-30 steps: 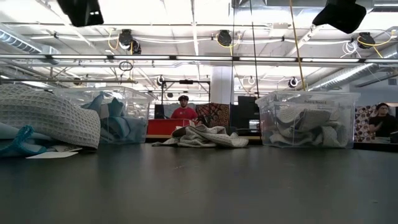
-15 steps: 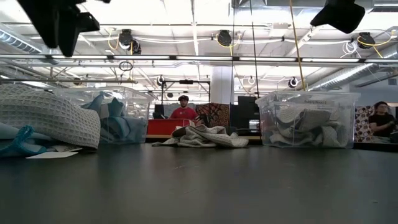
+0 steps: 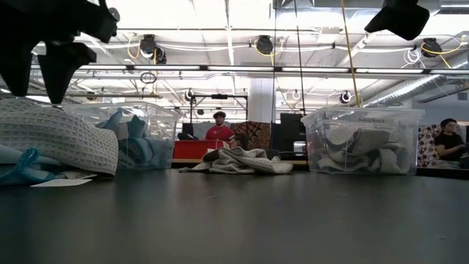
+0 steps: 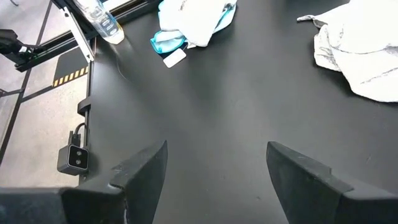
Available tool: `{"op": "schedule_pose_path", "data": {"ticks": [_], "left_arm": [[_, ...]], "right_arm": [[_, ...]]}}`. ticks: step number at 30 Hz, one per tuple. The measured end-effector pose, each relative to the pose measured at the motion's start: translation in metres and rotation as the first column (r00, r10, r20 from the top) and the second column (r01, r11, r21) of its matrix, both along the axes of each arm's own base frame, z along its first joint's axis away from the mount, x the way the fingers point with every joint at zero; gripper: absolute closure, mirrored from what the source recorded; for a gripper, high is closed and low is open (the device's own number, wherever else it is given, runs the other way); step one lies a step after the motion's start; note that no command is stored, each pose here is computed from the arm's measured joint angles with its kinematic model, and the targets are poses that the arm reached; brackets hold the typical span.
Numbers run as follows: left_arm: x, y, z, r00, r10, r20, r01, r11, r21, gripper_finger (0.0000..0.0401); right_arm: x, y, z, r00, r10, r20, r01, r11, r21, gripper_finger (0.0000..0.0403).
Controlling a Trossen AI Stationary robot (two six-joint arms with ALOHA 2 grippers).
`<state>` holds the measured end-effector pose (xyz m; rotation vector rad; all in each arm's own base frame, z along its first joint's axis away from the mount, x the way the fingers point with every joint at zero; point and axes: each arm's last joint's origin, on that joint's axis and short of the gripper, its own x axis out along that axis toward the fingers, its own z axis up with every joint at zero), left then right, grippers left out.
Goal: Sort microfiber towel by color & place in baskets
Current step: Put the gray microfiber towel into the right transparent bin
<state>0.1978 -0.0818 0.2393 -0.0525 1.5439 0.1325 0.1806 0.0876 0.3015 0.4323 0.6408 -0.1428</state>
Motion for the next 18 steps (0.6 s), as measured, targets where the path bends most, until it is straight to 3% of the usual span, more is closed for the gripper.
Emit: {"op": "schedule_pose_path", "data": {"ticks": [11,18], "left_arm": [[-0.006,0.002,-0.029,0.999,0.046,-0.021,-0.046,0.999,-0.015,0.0118],[-0.007,0.003,-0.038,0.997,0.077,-0.010,-0.077,0.997,-0.007,0.0193]], "right_arm": [[0.000,0.000,0.000,1.000,-0.002,0.000,0.002,1.000,0.001,0.0138],[0.000,0.000,0.000,1.000,-0.006,0.001,0.006,1.000,-0.002,0.0138]]}}
